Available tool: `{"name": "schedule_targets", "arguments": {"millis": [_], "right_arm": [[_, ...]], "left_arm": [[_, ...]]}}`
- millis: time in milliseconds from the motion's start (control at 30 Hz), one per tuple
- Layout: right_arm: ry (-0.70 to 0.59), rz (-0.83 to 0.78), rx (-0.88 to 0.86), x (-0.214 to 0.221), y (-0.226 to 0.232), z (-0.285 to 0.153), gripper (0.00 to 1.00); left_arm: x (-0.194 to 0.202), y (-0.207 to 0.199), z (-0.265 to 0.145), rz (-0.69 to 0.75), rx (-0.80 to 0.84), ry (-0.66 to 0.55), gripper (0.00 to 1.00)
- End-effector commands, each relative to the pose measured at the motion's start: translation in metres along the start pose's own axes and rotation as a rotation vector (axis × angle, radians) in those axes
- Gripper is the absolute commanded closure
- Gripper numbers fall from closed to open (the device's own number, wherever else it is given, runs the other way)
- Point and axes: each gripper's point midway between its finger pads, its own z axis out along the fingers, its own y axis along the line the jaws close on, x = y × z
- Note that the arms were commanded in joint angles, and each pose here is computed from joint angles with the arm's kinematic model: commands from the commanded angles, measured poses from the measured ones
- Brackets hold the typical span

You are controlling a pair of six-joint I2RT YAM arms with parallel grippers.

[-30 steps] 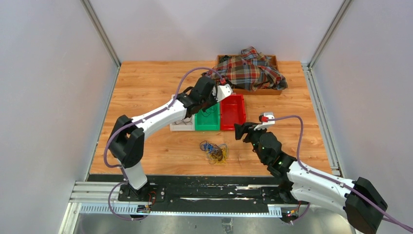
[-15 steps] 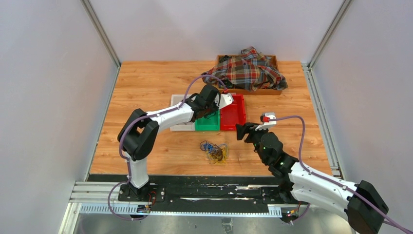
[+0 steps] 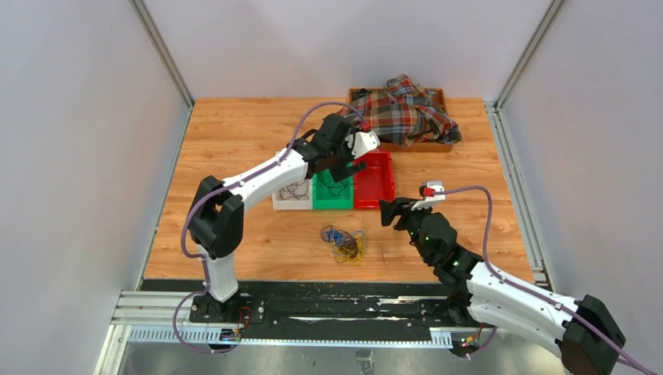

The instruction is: Untangle the cables

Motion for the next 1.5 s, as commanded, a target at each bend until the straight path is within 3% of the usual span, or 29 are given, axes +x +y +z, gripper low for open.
{"name": "schedule_targets", "arguments": {"millis": [0, 133, 333, 467, 733, 833, 1033, 1267, 1467], "right_arm": [[-0.015, 0.006, 0.005, -0.011, -0.001, 0.000, 0.30], [-0.016, 0.014, -0.002, -0.011, 0.001, 0.000, 0.30], [0.004, 0.017, -0.017, -0.006, 0.003, 0.000, 0.30], [0.022, 0.022, -0.040, -0.001, 0.007, 0.000, 0.30], [0.055, 0.026, -0.062, 0.010, 0.010, 0.000, 0.32], [0.091, 0.025, -0.081, 0.021, 0.014, 0.000, 0.32], [0.204, 0.039, -0.159, 0.049, 0.028, -0.002, 0.30], [0.363, 0.036, -0.282, 0.092, 0.051, -0.008, 0.28], [0.451, 0.045, -0.300, 0.122, 0.047, -0.020, 0.38]], "left_arm": [[-0.025, 0.018, -0.045, 0.018, 0.018, -0.060, 0.04], [-0.035, 0.008, -0.077, 0.003, 0.102, -0.098, 0.01], [-0.004, -0.071, -0.129, -0.016, 0.450, -0.094, 0.04], [0.026, -0.115, -0.142, -0.112, 0.562, -0.054, 0.10], [0.066, -0.150, -0.124, -0.200, 0.588, 0.005, 0.21], [0.081, -0.154, -0.109, -0.143, 0.579, 0.034, 0.24], [0.084, -0.158, -0.085, -0.062, 0.564, -0.040, 0.24], [0.092, -0.162, -0.063, 0.024, 0.577, -0.046, 0.25], [0.090, -0.167, -0.057, 0.056, 0.614, -0.062, 0.30]]}}
